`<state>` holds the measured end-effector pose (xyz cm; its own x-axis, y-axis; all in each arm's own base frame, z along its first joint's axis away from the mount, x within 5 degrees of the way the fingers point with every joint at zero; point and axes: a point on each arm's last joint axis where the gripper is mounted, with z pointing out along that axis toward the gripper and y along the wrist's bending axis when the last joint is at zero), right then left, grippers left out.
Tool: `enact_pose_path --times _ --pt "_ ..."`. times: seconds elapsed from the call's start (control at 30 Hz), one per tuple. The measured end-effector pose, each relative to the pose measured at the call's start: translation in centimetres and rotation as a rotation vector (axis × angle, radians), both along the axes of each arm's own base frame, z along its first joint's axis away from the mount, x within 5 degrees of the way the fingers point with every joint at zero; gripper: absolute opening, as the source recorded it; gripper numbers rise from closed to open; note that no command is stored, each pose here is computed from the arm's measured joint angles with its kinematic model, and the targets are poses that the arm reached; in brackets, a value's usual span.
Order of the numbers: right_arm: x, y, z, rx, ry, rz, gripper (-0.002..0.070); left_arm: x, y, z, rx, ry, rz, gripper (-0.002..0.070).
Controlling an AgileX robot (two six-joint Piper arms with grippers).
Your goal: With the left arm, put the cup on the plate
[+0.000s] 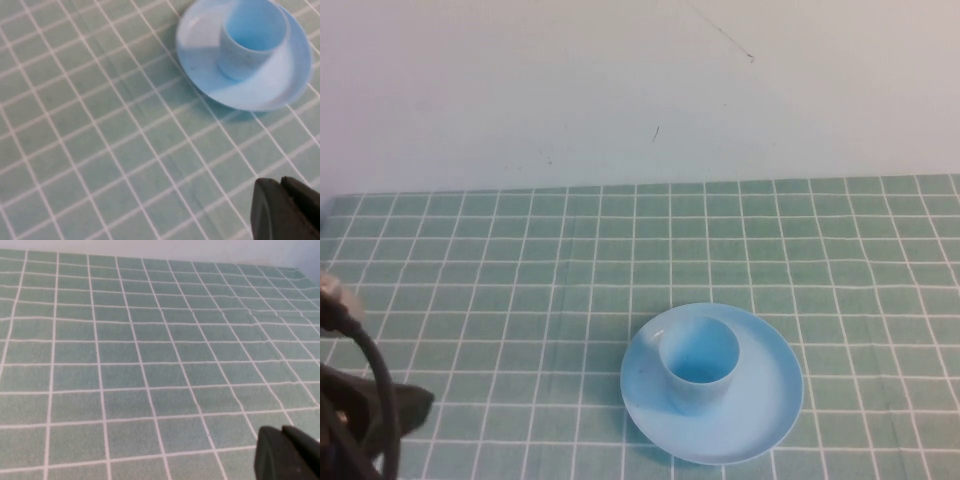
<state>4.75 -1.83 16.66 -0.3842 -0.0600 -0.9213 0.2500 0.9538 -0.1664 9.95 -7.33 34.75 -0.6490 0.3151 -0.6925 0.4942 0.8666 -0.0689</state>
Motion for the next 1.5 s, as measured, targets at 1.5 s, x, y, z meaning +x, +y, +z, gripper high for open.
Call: enact_pose_path --times 1.5 --pt "0.0 0.0 0.0 0.0 0.0 0.0 -0.0002 -4.7 7.3 -17.5 -0.353 -0.407 0.67 -0.0001"
